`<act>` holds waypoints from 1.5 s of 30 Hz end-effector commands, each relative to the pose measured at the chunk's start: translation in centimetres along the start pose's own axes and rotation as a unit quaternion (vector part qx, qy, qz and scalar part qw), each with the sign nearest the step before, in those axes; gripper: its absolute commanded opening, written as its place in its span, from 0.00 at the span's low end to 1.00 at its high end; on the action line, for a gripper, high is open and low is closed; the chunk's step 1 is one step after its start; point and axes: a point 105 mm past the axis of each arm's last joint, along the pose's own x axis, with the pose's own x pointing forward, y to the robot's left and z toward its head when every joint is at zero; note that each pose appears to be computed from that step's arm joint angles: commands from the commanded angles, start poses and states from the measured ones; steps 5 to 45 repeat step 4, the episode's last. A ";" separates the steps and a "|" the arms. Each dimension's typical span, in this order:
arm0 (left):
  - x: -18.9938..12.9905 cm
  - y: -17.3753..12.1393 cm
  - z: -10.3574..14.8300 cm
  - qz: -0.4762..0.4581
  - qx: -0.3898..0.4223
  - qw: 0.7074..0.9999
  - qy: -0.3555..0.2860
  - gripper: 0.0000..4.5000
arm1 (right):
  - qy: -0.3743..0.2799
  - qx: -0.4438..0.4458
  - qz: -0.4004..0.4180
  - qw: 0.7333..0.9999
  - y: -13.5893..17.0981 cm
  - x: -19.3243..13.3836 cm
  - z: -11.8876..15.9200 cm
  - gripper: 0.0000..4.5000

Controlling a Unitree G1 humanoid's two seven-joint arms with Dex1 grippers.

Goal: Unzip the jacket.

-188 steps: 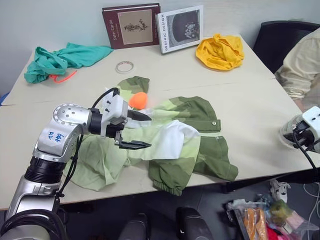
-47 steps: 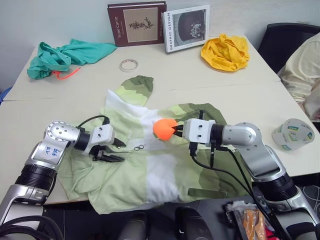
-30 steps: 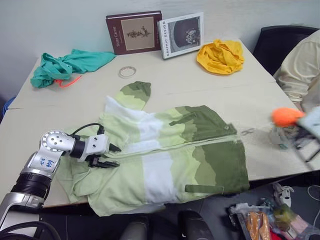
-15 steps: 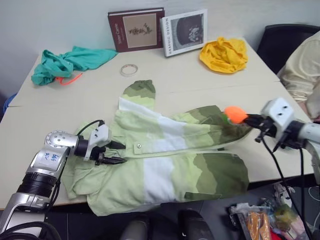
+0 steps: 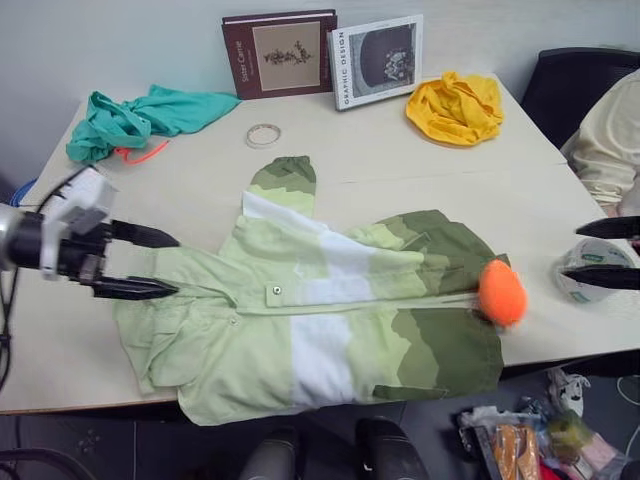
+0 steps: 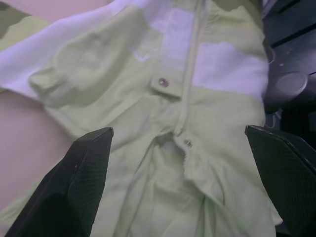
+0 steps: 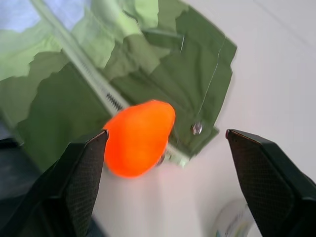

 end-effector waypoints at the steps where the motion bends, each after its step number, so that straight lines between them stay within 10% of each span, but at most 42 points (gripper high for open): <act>1: -2.5 -0.6 0.4 0.002 0.017 1.000 0.011 1.00 | -0.027 0.019 0.012 0.999 0.7 -2.7 0.9 0.84; 45: -2.8 -0.5 -0.1 0.020 0.024 0.999 0.021 1.00 | -0.048 0.028 0.003 0.998 0.6 -2.9 0.8 0.84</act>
